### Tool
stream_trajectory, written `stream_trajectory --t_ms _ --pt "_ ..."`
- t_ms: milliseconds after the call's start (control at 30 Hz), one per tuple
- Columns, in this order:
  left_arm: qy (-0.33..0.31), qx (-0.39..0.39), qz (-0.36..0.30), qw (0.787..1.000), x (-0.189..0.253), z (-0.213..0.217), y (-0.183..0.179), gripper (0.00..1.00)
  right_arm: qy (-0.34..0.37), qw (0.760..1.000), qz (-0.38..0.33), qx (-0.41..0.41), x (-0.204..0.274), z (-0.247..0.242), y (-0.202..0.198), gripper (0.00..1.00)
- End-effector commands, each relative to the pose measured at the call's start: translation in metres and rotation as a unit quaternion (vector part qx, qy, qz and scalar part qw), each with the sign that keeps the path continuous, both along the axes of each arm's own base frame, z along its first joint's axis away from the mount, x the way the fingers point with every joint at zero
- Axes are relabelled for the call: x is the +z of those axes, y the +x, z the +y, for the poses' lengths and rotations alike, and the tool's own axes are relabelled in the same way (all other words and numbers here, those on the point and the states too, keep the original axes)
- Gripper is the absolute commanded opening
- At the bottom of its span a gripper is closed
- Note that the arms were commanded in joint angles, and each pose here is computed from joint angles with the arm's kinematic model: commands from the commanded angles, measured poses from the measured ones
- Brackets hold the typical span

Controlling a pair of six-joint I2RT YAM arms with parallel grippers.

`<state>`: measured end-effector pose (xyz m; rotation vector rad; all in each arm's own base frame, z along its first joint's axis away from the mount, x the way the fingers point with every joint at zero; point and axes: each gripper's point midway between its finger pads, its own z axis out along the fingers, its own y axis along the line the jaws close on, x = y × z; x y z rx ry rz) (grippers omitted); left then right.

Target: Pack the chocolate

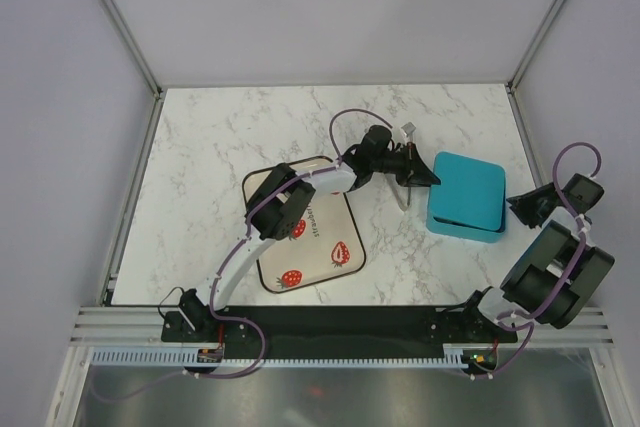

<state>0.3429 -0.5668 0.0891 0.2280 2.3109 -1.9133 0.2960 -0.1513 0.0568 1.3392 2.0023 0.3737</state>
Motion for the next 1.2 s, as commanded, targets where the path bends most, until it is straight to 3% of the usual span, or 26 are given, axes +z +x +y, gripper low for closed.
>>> stream_trajectory --t_ms 0,433,467,533,700,1067,1167 --pt "0.010 -0.004 -0.019 1.000 0.007 0.008 0.000 0.08 -0.013 0.999 -0.029 0.006 0.022 -0.002 0.009 0.33" --pt "0.058 0.005 -0.046 0.997 0.006 0.018 0.002 0.40 -0.026 0.999 -0.031 0.006 0.027 -0.005 0.008 0.35" --pt "0.058 0.007 -0.050 0.997 0.009 0.018 0.003 0.54 -0.027 0.999 -0.032 0.007 0.028 -0.005 0.009 0.35" --pt "0.067 0.007 -0.053 0.996 0.007 0.020 0.002 0.62 -0.027 0.999 -0.031 0.010 0.028 -0.005 0.009 0.35" --pt "0.076 0.013 -0.067 0.995 0.012 0.022 0.005 0.62 -0.033 0.999 -0.031 0.011 0.030 -0.006 0.009 0.35" --pt "0.064 -0.012 -0.084 0.994 0.025 0.014 -0.011 0.41 -0.044 0.998 -0.032 0.008 0.034 -0.007 0.007 0.35" --pt "0.062 -0.018 -0.086 0.994 0.026 0.011 -0.016 0.39 -0.043 0.999 -0.033 0.006 0.035 -0.007 0.007 0.35"
